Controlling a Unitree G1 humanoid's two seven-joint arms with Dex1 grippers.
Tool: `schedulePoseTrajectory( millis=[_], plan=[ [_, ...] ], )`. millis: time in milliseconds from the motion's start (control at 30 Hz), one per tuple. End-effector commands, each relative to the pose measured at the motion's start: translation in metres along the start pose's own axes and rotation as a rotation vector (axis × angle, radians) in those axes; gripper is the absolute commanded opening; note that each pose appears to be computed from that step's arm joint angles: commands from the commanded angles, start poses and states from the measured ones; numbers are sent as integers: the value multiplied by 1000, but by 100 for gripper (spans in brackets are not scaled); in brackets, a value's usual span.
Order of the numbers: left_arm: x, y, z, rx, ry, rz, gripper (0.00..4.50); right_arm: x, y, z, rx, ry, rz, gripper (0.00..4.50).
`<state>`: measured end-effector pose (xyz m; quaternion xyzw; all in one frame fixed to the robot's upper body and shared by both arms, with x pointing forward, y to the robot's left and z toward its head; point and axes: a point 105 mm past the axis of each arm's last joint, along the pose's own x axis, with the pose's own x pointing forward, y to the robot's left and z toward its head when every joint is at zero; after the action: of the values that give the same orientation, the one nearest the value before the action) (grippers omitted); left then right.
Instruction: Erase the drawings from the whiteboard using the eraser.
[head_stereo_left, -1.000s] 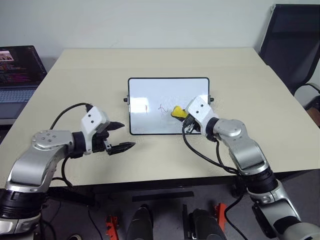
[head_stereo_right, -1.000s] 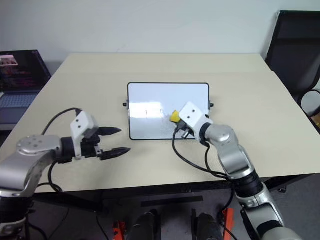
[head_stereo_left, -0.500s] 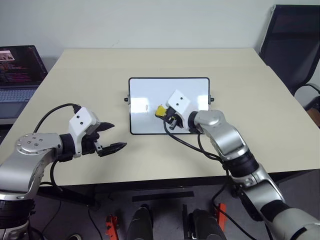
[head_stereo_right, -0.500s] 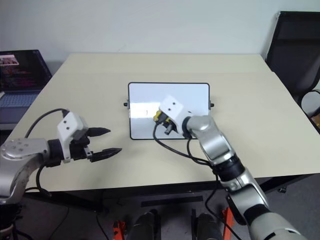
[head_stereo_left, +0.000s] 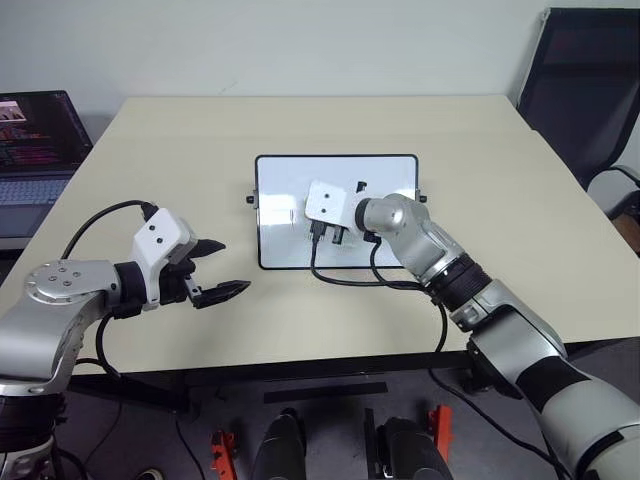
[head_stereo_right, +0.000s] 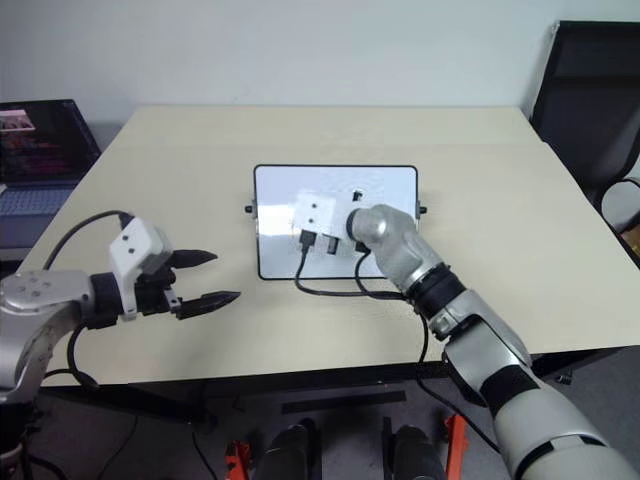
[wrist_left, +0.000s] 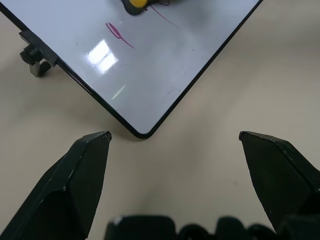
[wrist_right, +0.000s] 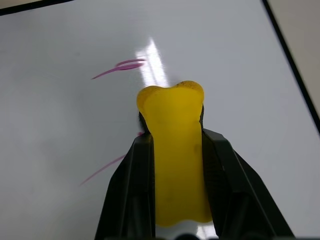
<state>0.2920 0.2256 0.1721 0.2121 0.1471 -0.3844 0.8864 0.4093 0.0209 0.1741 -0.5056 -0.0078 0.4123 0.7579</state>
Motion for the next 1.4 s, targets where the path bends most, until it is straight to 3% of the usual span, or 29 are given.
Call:
schedulePoseTrajectory(
  millis=[33, 167, 233, 367, 533, 633, 700, 833, 933, 1233, 1400],
  plan=[
    [-3, 1, 11, 40, -22, 3, 450, -3, 12, -10, -57, 34, 78, 95],
    [-3, 1, 11, 40, -21, -3, 450, -4, -29, -3, -59, 20, -168, 95],
    [-3, 1, 12, 38, -24, -5, 450, -5, -36, -2, -49, 15, -206, 95],
    [-4, 4, 14, 23, -49, 1, 450, 0, -17, -14, -49, 44, -105, 95],
    [-7, 11, 15, 26, -50, 20, 450, -5, 31, -41, -154, 121, 171, 95],
    [-7, 12, 16, 27, -51, 22, 450, -10, 37, -50, -201, 143, 215, 95],
    [-7, 13, 16, 27, -51, 23, 450, -10, 28, -50, -212, 145, 166, 95],
    [-7, 14, 16, 28, -52, 23, 450, -11, -26, -41, -144, 126, -159, 95],
    [-6, 13, 16, 28, -52, 22, 450, -15, -35, -50, -115, 148, -194, 95],
    [-5, 13, 16, 27, -56, 14, 450, -36, 11, -113, -92, 299, 44, 95],
    [-4, 14, 16, 28, -57, 12, 450, -51, 25, -131, -9, 328, 92, 95]
  ],
)
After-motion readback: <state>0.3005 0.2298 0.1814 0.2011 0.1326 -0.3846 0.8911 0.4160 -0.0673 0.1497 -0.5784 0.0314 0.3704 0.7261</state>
